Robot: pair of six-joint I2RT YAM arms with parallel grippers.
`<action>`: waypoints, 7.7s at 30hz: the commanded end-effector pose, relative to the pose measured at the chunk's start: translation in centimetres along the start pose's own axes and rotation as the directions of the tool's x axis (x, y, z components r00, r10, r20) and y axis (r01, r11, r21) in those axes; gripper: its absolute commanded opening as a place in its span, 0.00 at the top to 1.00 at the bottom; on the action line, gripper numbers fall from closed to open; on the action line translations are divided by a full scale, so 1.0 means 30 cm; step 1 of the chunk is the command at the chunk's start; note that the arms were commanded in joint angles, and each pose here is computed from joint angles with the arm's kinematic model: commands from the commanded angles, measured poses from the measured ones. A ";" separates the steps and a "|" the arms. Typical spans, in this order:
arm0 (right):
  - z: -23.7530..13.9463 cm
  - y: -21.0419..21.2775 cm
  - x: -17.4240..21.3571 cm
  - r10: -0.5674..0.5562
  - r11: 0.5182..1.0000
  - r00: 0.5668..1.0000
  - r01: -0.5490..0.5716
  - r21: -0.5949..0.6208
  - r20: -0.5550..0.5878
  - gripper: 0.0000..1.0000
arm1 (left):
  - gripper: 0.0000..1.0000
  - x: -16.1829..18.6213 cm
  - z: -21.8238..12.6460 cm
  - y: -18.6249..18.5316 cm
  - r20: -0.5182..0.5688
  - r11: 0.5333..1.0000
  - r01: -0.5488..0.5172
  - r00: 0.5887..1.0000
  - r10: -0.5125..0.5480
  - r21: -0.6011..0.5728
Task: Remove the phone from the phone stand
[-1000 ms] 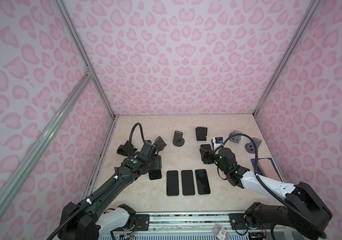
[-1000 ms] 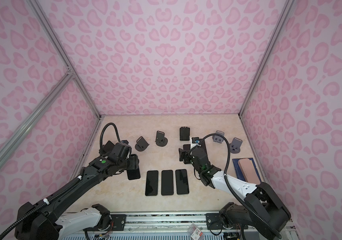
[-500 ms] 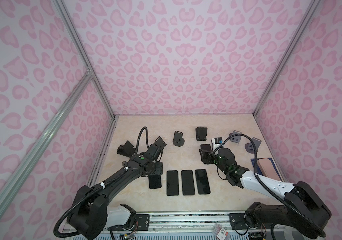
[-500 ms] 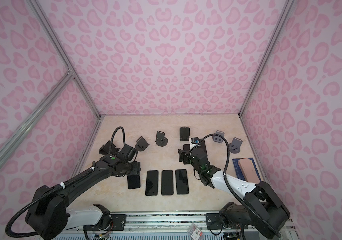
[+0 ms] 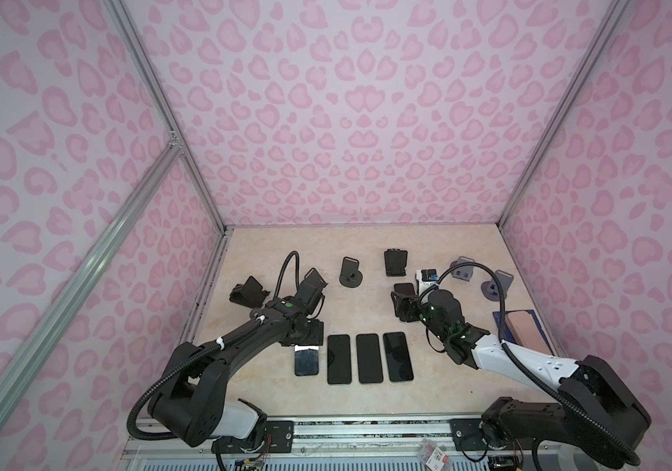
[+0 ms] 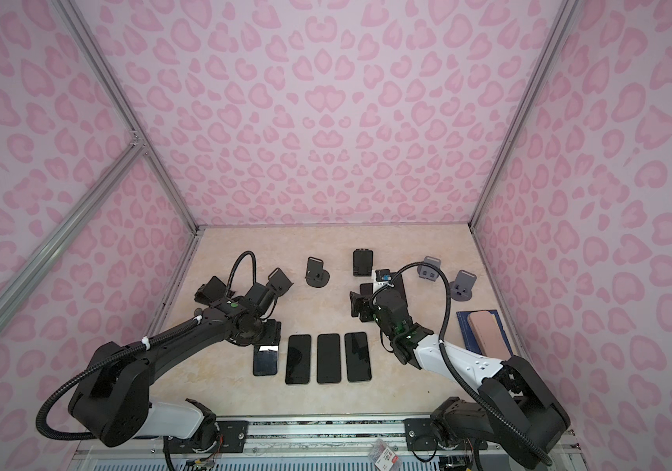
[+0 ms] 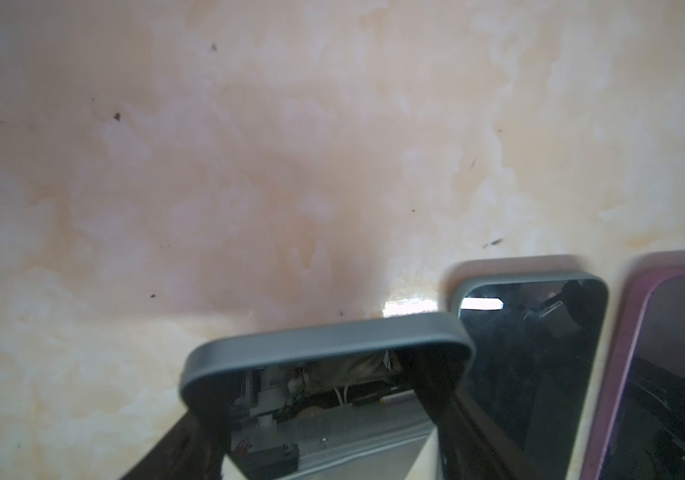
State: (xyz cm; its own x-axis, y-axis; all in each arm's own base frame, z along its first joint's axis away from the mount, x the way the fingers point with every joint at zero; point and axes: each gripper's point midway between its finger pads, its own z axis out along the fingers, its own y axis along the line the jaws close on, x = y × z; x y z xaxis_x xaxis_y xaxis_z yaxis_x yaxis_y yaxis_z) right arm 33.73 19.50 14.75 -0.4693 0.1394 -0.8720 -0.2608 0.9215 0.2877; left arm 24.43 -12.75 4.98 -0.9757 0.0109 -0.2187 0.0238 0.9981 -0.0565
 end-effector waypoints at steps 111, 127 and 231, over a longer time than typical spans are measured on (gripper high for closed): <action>-0.069 -0.103 -0.065 0.030 0.989 0.985 -0.054 0.136 0.170 0.06 | 0.03 -0.373 -0.622 0.272 0.919 0.984 0.166 0.394 -0.003 -0.068; -0.079 -0.144 -0.066 0.028 0.978 0.982 -0.065 0.197 0.185 0.07 | 0.03 -0.501 -0.395 0.547 0.967 0.949 0.312 0.253 -0.029 -0.053; -0.086 -0.789 -0.055 -0.207 0.803 0.961 0.060 0.593 0.183 0.00 | 0.02 -0.506 -0.147 0.503 0.896 0.986 0.155 0.443 -0.010 -0.066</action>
State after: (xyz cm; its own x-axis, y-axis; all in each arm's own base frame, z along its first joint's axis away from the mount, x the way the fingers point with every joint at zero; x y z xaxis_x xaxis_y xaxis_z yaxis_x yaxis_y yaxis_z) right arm 38.43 -3.53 10.20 -0.2532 0.0015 -0.9674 0.2630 0.9624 -0.0673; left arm 38.33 2.43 11.22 -0.2551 -0.0615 -0.9650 -0.1447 0.9892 -0.0248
